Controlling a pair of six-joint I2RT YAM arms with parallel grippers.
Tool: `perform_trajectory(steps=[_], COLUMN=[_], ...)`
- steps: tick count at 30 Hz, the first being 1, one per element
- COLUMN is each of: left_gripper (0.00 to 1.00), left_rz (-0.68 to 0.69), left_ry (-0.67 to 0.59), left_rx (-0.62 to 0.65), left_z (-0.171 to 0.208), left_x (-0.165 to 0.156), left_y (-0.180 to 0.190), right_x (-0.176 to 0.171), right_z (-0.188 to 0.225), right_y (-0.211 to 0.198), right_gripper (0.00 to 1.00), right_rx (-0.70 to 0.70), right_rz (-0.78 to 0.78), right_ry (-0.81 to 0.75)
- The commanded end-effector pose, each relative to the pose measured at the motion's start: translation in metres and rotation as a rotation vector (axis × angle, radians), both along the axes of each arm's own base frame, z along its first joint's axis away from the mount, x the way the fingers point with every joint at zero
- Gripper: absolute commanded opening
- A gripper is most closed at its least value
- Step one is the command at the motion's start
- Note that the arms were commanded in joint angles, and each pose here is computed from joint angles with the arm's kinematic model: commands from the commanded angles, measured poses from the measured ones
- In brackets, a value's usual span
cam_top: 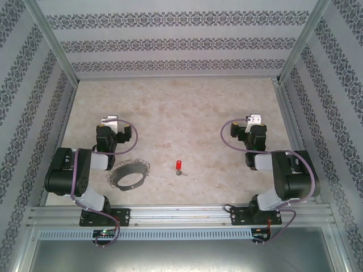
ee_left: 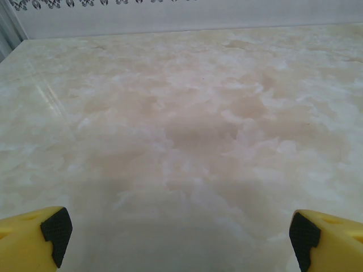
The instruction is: Put the keys on the keyring
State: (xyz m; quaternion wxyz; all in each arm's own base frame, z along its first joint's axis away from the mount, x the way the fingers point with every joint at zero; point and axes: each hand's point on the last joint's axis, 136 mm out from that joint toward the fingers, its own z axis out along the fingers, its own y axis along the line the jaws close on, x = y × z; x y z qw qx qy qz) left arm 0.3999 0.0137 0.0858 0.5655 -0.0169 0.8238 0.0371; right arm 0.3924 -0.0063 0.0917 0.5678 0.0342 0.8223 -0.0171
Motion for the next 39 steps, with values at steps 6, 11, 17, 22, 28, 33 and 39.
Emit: perform_trajectory(steps=[6, 11, 17, 22, 28, 33, 39], left_gripper=[1.00, 1.00, 1.00, 1.00, 0.98, 0.93, 0.99], left_rz=[-0.003, 0.003, 0.053, 0.054, 0.053, 0.130, 0.233], left_ry=[-0.006, -0.006, -0.016, -0.008, -0.013, -0.015, -0.066], left_rx=[-0.015, -0.015, -0.013, -0.013, -0.012, 0.068, -0.005], left_z=[0.001, 0.000, 0.001, 0.000, 0.001, 0.030, 0.089], left_x=[0.001, 0.000, -0.001, 0.000, -0.002, -0.004, -0.011], left_y=[-0.002, -0.001, 0.007, 0.006, 0.006, 0.009, 0.004], right_x=[0.004, 0.004, 0.004, 0.005, 0.005, 0.001, 0.000], right_z=[0.014, 0.013, 0.013, 0.014, 0.016, 0.045, 0.069], right_y=[0.002, 0.002, 0.002, 0.002, 0.002, 0.010, 0.034], right_gripper=[0.98, 0.98, 0.98, 0.98, 0.98, 0.98, 0.98], right_rx=[-0.007, -0.006, -0.005, -0.002, 0.005, -0.056, 0.246], right_rz=[0.008, 0.008, 0.008, 0.010, 0.018, -0.005, 0.023], right_ry=[-0.045, -0.045, -0.045, -0.045, -0.055, 0.029, 0.106])
